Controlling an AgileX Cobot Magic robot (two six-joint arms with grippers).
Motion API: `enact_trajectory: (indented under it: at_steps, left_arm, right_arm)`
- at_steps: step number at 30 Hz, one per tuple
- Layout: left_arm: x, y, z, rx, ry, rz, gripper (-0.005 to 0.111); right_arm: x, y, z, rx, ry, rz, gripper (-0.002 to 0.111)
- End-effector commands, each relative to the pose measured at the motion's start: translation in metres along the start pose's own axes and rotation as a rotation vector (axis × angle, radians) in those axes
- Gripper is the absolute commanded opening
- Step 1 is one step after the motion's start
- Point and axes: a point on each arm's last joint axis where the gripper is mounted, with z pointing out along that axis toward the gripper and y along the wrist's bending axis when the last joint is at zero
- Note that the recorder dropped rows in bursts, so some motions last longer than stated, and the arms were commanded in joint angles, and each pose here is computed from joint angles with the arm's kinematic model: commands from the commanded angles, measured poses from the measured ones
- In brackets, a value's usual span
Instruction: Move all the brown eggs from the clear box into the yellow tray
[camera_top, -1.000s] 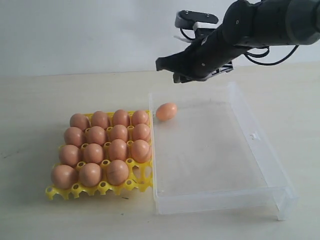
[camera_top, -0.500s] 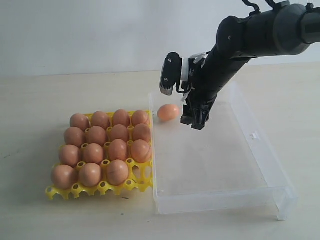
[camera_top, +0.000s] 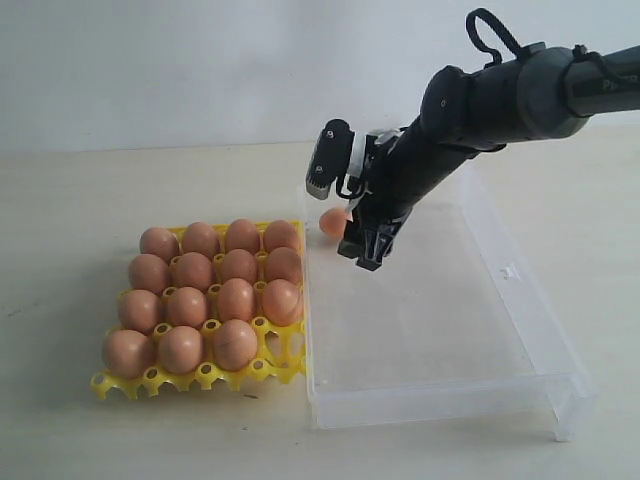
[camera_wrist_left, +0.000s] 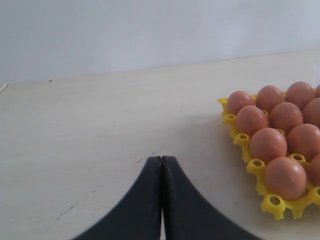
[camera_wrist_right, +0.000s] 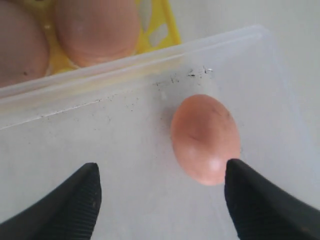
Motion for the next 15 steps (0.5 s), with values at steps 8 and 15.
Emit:
enact_trajectory:
  at_steps: [8,15]
  left_arm:
    - [-0.002,0.000,0.000,0.007,-0.006,-0.006,0.000]
    - [-0.002,0.000,0.000,0.007,-0.006,-0.006,0.000]
  right_arm:
    - [0.004,-0.006,0.019,0.078,-0.014,-0.044,0.067]
    - [-0.008,-0.011,0.022,0.070,-0.033,-0.064,0.067]
